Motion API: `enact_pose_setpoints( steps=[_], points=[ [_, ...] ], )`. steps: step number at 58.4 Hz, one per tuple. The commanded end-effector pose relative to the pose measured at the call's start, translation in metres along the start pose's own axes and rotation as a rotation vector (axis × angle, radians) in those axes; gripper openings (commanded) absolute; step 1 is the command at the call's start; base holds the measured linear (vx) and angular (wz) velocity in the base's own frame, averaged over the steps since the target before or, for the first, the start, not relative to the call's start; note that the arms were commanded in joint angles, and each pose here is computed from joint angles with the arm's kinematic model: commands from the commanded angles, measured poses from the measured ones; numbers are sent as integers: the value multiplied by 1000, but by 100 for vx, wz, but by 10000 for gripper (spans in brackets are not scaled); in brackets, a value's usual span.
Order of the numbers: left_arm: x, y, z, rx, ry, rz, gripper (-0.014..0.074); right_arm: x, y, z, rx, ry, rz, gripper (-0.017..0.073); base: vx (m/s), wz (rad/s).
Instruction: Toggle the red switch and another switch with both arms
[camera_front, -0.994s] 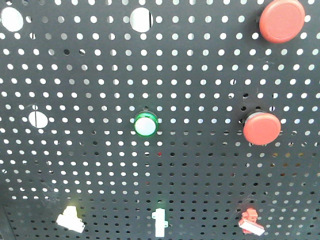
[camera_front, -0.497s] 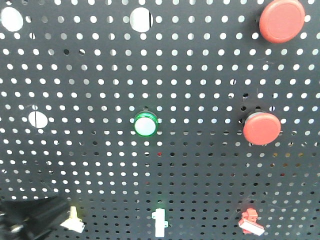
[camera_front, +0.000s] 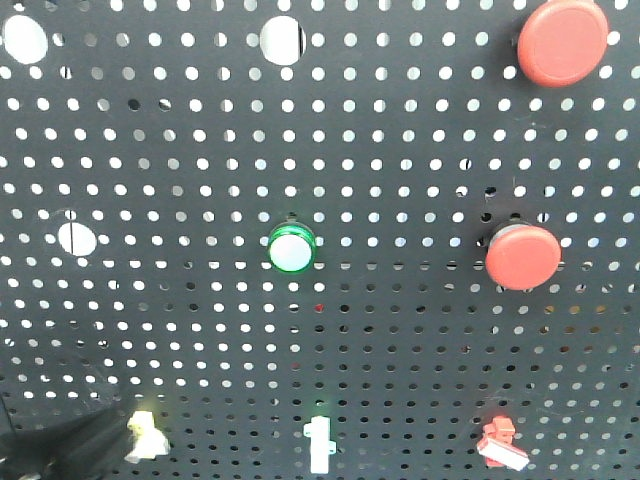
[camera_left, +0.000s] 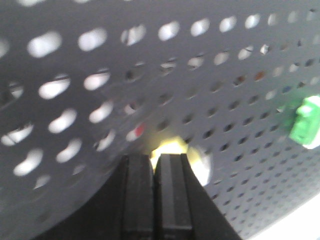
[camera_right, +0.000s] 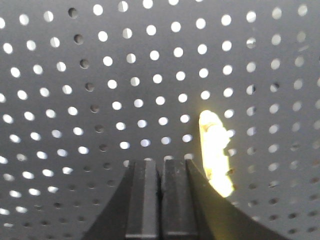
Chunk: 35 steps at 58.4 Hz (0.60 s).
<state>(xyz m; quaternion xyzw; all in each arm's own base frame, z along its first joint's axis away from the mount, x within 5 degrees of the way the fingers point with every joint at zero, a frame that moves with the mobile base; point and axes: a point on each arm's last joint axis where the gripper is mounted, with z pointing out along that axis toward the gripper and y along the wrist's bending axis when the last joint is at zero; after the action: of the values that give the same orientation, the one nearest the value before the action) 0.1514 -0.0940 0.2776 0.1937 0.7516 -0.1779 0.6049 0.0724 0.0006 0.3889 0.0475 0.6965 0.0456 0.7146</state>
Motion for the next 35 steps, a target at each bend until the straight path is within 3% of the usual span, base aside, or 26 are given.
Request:
enact_pose_setpoints(
  steps=[1,9,21,28,35],
  points=[
    [10,0,-2,1,39,-13,3,-17,2,0,-10,-102,40,-6,0,0],
    [16,1,-13,3,26,-7,3,-15,2,0,-7,-84,-16,-6,0,0],
    [17,0,-35,23,8,-9,3,-5,2,8,-22,33,-181,-6,0,0],
    [14,-1,-52,40,-18,-6,3,5,6,21,-85,127,-262,-6,0,0],
    [12,-2,-66,52,-47,0,3,12,14,37,-198,181,-274,-6,0,0]
  ],
)
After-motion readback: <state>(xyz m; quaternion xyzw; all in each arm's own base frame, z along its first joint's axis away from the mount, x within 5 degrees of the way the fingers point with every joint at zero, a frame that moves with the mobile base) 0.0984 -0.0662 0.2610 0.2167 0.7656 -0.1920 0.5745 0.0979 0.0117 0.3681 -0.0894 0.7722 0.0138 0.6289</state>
